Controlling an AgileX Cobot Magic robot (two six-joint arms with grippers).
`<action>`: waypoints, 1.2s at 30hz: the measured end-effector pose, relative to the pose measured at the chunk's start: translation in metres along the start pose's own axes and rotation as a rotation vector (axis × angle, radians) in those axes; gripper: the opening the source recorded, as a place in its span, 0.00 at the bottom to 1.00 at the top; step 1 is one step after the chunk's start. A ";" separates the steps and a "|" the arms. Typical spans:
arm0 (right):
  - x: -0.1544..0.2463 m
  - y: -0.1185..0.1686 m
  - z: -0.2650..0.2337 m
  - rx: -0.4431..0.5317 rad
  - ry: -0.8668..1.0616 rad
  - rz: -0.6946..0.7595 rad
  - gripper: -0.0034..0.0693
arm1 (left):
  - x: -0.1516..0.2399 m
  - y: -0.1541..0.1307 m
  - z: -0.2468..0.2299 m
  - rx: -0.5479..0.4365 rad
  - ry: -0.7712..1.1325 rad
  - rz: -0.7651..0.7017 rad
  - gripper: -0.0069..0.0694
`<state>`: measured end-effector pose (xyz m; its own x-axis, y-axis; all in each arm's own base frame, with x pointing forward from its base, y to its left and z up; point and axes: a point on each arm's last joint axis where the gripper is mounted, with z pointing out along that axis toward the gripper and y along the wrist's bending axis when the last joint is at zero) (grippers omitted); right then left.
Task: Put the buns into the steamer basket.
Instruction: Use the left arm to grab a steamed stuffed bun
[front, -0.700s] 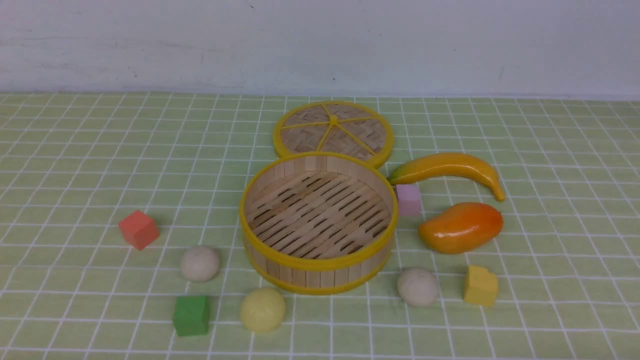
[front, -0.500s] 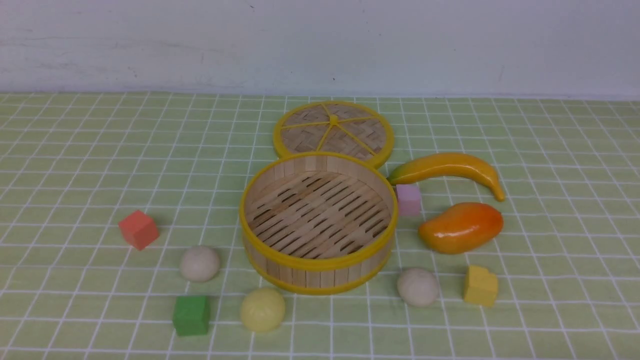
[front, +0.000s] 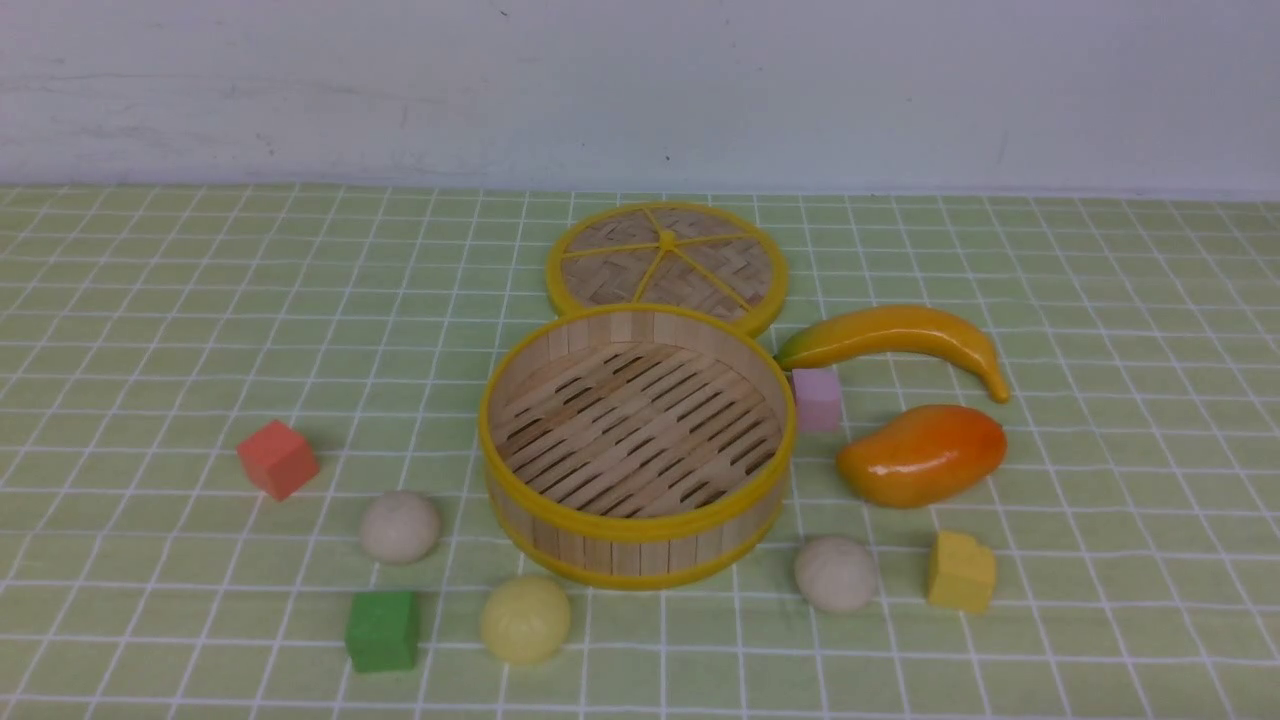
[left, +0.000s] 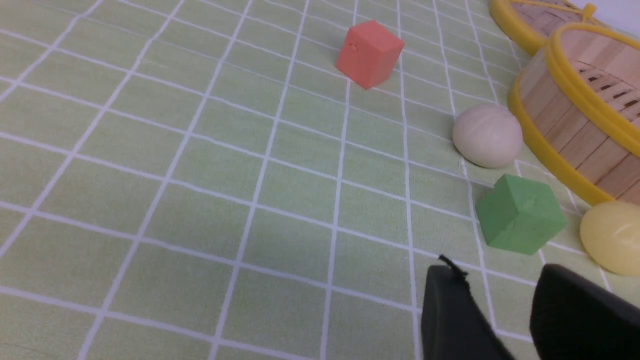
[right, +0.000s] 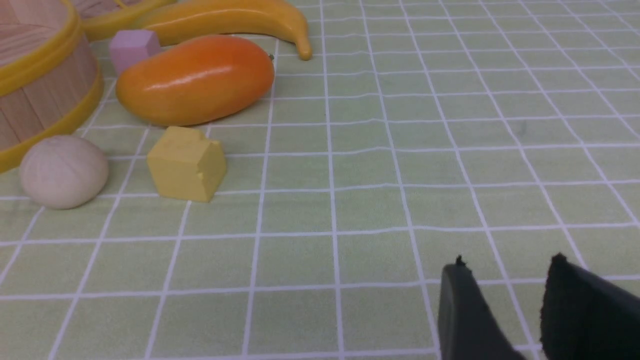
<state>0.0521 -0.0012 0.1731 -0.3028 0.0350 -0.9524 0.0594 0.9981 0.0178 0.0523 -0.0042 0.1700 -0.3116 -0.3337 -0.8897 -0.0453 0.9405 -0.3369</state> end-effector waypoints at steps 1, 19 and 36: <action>0.000 0.000 0.000 0.000 0.000 0.000 0.38 | 0.000 0.000 0.000 0.000 0.000 0.000 0.40; 0.000 0.000 0.000 0.000 0.000 0.000 0.38 | -0.029 -0.009 -0.005 0.104 -0.327 0.007 0.40; 0.000 0.000 0.000 0.000 0.000 0.000 0.38 | -0.123 -0.045 -0.073 0.374 -0.811 -0.193 0.40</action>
<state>0.0521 -0.0012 0.1731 -0.3028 0.0350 -0.9524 0.0594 0.9981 0.0178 0.0229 -0.0002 0.3173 0.4383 -0.5594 -0.7035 0.3277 0.8283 -0.4545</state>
